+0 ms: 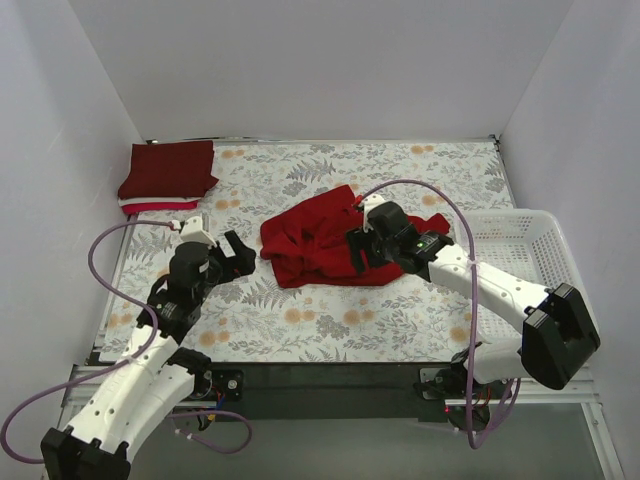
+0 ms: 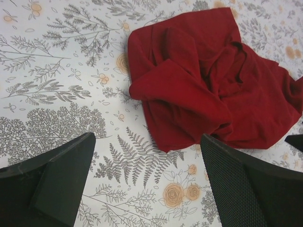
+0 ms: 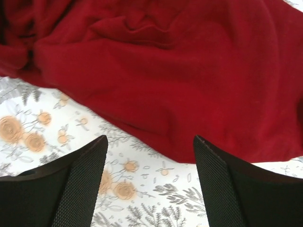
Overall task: Fold and stack the t-shirts
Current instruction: Move the tshirt to the center of the board, then flatten the tshirt out
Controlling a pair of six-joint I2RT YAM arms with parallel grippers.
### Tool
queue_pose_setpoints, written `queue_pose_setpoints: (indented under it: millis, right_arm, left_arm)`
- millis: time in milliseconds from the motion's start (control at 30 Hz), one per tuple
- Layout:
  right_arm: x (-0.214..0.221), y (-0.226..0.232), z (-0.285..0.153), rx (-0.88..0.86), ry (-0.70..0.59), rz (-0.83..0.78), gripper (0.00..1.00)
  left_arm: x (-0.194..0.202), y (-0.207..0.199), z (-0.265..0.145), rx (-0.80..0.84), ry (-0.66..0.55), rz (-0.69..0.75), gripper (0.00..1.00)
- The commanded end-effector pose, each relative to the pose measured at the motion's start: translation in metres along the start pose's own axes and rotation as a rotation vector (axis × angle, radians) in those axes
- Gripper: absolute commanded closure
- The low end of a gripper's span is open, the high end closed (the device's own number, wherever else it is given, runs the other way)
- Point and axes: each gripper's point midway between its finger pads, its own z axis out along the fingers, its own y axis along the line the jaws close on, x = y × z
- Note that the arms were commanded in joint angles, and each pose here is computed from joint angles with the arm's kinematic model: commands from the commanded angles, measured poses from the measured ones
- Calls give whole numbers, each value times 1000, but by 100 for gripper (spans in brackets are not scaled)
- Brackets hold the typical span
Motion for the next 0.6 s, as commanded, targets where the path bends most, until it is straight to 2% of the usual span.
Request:
queue_pose_setpoints:
  millis: [0,133,200,267,433,567]
  right_arm:
    - [-22,-8,1,-28,-105,8,22]
    - [-27,-9,4,-35,-119,-16,23]
    - [-25,-6,6,-54,-115,-17,23]
    - [-20,-5,6,-61,-109,-11,23]
    - [-1,-3,7,-87,-94,3,22]
    - [15,-6,9,-79,-85,11,21]
  left_arm:
    - [8,-6,5,29,46,4,8]
    - [11,-16,12,55,78,-35,8]
    - [19,-22,19,70,136,-64,8]
    - [17,-39,23,124,168,-96,8]
    - [23,-55,51,117,292,-123,8]
    - [15,-70,75,119,333,-119,8]
